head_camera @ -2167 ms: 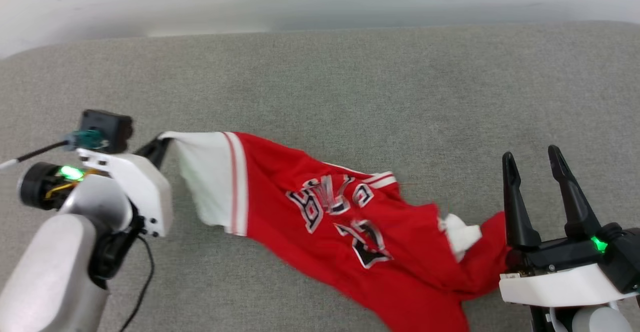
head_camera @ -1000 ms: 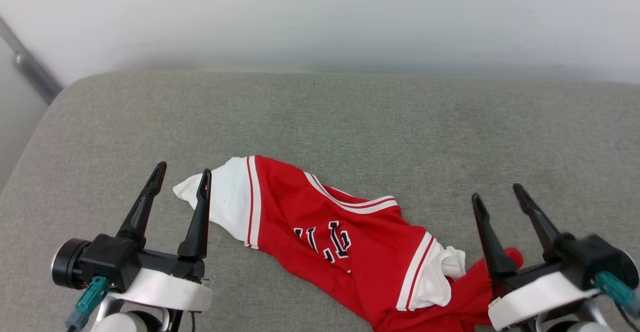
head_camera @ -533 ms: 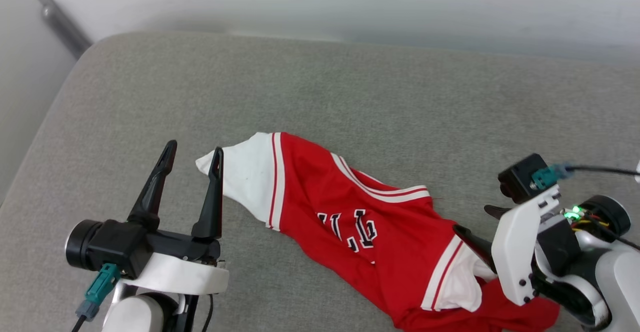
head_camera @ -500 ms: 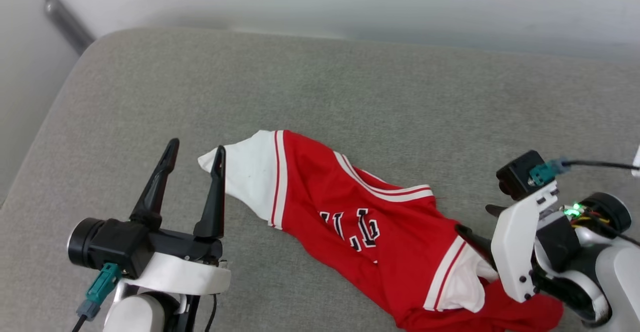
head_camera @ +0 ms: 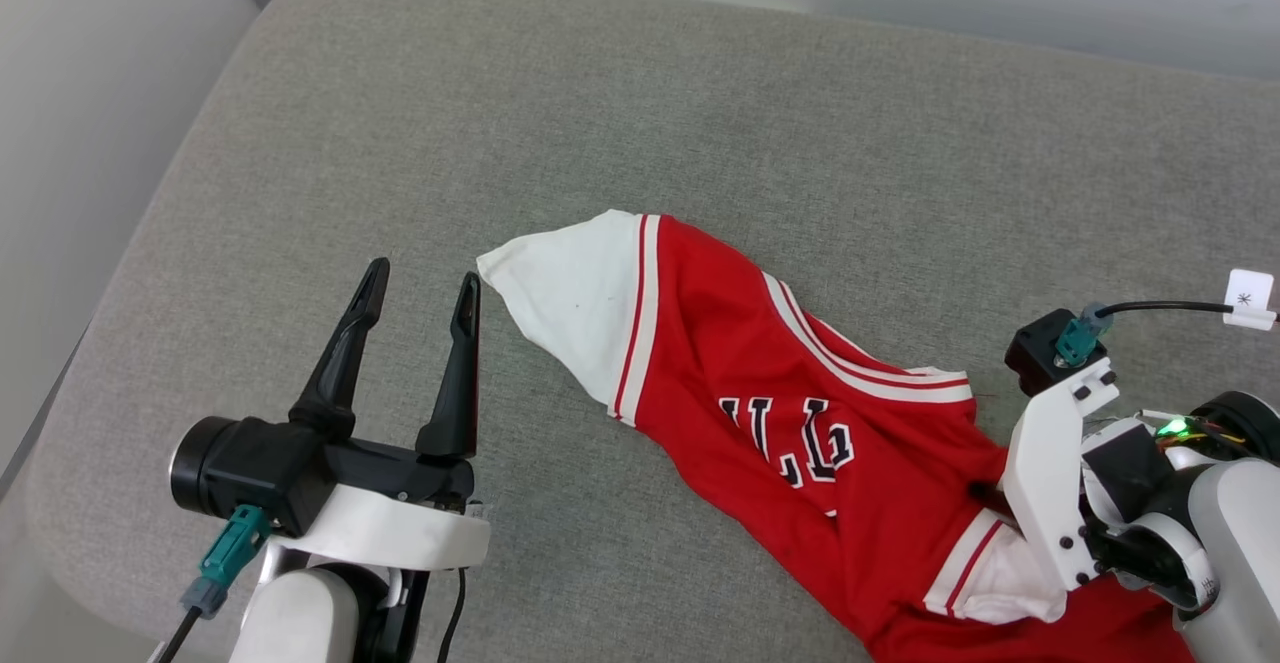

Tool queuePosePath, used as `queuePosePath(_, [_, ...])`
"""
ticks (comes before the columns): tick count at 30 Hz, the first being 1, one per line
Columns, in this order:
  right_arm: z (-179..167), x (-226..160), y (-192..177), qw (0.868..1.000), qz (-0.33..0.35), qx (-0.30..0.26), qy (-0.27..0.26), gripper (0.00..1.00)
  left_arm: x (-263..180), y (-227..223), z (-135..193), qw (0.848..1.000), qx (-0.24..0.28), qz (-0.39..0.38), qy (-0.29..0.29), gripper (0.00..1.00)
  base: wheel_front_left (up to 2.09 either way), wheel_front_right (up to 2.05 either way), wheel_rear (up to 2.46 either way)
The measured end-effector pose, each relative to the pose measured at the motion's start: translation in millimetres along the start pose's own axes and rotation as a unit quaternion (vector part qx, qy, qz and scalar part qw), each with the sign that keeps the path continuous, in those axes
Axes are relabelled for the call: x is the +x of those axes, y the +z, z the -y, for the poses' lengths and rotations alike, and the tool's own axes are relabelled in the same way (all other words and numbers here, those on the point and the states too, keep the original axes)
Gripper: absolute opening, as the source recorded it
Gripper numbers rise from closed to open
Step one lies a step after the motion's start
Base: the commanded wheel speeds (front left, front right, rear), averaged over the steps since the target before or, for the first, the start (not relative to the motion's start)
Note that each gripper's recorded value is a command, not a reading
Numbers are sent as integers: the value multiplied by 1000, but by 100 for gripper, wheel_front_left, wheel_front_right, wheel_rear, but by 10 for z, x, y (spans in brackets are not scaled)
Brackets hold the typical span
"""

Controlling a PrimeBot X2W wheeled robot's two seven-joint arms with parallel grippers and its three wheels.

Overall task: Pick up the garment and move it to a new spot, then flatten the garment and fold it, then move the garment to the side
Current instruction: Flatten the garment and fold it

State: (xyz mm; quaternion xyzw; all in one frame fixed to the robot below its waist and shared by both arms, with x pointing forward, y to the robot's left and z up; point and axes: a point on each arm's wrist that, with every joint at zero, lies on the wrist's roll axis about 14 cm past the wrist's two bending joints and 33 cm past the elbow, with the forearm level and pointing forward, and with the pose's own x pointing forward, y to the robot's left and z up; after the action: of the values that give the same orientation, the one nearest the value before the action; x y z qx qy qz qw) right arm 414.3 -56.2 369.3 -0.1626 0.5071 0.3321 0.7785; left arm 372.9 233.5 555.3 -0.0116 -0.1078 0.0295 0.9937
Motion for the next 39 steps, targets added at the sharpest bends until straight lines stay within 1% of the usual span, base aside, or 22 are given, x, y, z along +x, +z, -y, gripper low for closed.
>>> queuePosePath(1, [4,25,-5,1000,-2,-1,0,43,-7,-17,-17,1000,1,-3,3,100,0,0,0])
queuePosePath(2, [43,42,4,1000,6,-8,-10,0,-22,-46,-30,1000,3,-8,5,100,0,0,0])
queuePosePath(6, [128,-60,14,999,24,-10,-30,0,-18,-19,4,1000,2,-3,-1,100,0,0,0])
queuePosePath(10, [291,-288,-95,997,27,-31,-69,0,-20,42,69,1000,-4,8,-11,100,0,0,0])
queuePosePath(12, [427,-457,-137,994,31,-45,-98,0,-15,73,127,1000,-8,14,-20,100,0,0,0])
queuePosePath(17, [886,-929,-211,980,34,-71,-182,0,47,132,276,999,-20,27,-40,100,0,0,0])
queuePosePath(22, [1398,-1227,-185,960,19,-118,-253,0,136,42,337,998,-25,19,-47,100,0,0,0])
queuePosePath(25, [1696,-1263,-198,951,8,-134,-279,0,228,1,367,998,-27,18,-50,100,0,0,0])
queuePosePath(27, [1844,-1219,-171,949,11,-135,-286,0,265,-51,375,998,-27,12,-51,100,0,0,0])
queuePosePath(31, [1971,-964,-223,958,16,-99,-269,0,319,-125,384,998,-26,4,-52,100,0,0,0])
queuePosePath(32, [1978,-902,-225,958,18,-105,-268,45,323,-141,379,998,-25,2,-52,100,0,0,0])
queuePosePath(33, [1986,-854,-235,955,15,-118,-270,100,327,-151,376,998,-25,1,-51,100,0,0,0])
queuePosePath(34, [1988,-815,-226,955,21,-122,-271,100,336,-152,372,998,-24,1,-51,100,0,0,0])
queuePosePath(37, [1915,-700,-181,959,56,-100,-258,100,350,-171,387,998,-25,-1,-53,100,0,0,0])
queuePosePath(39, [1853,-684,-129,959,86,-88,-254,100,354,-156,411,998,-26,1,-58,100,0,0,0])
